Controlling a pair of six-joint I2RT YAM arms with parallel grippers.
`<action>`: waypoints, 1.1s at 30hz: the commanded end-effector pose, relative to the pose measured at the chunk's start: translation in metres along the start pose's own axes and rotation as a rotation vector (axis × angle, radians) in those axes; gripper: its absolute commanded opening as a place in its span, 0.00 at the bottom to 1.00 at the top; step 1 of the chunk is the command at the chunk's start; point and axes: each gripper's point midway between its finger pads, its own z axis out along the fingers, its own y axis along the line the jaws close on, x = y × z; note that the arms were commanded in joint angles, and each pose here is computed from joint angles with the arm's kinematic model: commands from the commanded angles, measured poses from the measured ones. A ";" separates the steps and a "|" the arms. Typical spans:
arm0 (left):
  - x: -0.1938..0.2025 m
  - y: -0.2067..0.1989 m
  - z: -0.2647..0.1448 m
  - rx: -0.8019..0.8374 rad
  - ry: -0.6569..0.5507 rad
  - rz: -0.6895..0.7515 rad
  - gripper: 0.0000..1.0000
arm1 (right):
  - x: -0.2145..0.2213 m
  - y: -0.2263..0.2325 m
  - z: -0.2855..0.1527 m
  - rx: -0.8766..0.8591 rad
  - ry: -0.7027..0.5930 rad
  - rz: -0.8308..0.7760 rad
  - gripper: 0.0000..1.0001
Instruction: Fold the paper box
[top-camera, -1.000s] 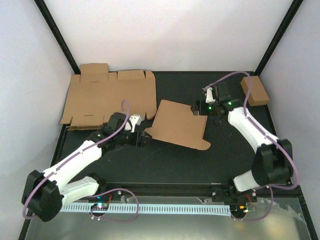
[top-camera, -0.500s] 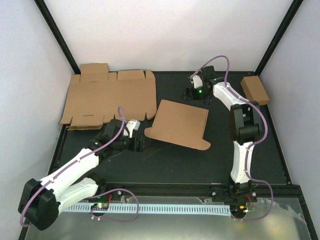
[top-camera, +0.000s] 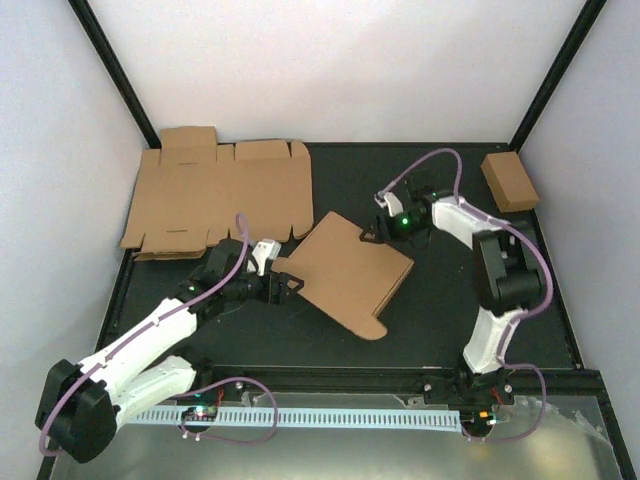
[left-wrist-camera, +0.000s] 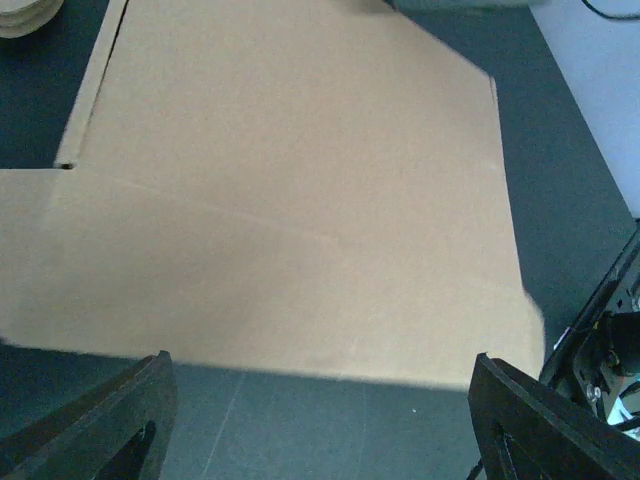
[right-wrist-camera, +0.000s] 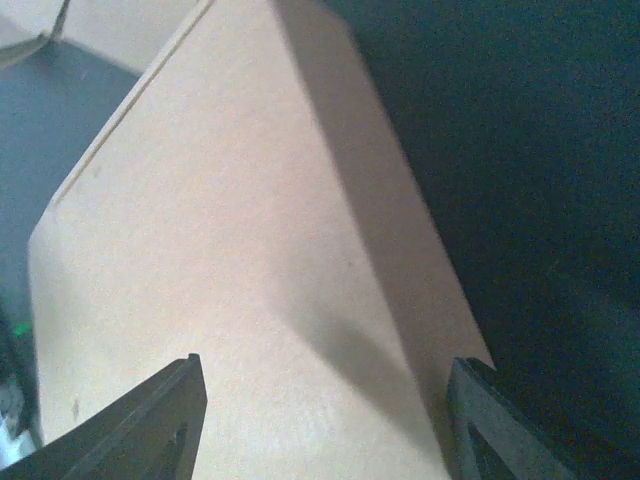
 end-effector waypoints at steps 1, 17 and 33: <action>0.000 -0.010 -0.005 0.047 -0.022 0.036 0.83 | 0.013 0.039 -0.015 -0.082 -0.126 0.022 0.66; 0.020 0.004 -0.009 -0.003 0.005 -0.089 0.82 | 0.052 0.030 0.002 -0.112 -0.117 0.077 0.62; 0.024 0.005 -0.005 0.020 0.011 -0.119 0.81 | 0.063 -0.027 0.014 -0.096 -0.106 0.227 0.28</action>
